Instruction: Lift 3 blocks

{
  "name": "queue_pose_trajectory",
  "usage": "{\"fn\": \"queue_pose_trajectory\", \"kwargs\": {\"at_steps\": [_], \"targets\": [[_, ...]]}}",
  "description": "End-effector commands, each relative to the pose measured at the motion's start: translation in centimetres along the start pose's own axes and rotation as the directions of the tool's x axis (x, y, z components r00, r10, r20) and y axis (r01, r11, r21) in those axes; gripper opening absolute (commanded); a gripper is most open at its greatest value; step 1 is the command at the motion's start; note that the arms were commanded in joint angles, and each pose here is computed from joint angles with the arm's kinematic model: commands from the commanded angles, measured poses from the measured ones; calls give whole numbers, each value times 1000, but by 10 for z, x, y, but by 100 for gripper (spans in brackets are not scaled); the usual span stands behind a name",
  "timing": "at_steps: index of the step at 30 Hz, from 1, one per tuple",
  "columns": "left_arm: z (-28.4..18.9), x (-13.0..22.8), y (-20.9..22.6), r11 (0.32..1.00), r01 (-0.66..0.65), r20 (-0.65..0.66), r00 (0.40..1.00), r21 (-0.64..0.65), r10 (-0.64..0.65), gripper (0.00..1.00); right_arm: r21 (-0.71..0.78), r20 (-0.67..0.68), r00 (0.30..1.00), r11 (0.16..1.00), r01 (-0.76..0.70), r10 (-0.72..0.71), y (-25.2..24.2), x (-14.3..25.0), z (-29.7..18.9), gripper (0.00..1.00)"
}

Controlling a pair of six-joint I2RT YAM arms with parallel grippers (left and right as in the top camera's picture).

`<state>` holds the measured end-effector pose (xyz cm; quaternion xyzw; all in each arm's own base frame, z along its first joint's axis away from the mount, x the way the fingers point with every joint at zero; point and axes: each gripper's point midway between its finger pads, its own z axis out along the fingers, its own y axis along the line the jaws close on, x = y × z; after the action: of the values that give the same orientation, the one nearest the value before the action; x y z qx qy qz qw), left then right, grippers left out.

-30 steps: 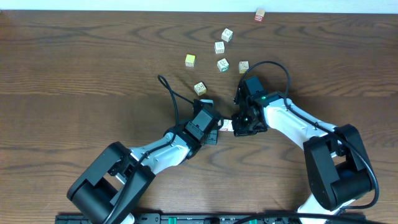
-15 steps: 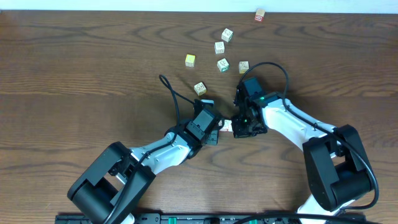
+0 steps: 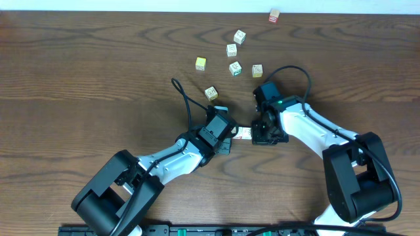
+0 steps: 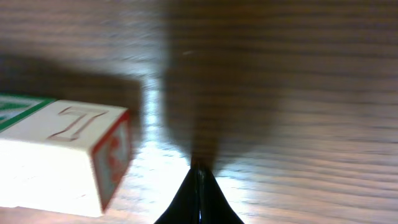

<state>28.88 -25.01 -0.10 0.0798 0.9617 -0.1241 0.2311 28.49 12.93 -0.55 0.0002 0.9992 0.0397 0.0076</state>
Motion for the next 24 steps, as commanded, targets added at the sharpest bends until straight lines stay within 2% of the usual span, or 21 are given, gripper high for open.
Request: {"fn": "queue_pose_trajectory", "kwargs": {"at_steps": [1, 8, 17, 24], "targets": [[6, 11, 17, 997, -17, -24, 1000, -81, 15, 8, 96, -3, 999, 994, -54, 55, -27, 1, 9, 1], [7, 1, 33, 994, 29, -7, 1000, -101, -30, 8, 35, 2, 998, 998, -56, 56, -16, -3, 10, 1], [9, -6, 21, 999, 36, -14, 999, 4, -36, 8, -135, 17, 999, 990, -41, 43, 16, -12, 8, 1], [9, -4, 15, 999, 36, -28, 999, 34, -35, 8, -147, 17, 999, 989, -32, 35, 26, -10, 8, 1]]}}
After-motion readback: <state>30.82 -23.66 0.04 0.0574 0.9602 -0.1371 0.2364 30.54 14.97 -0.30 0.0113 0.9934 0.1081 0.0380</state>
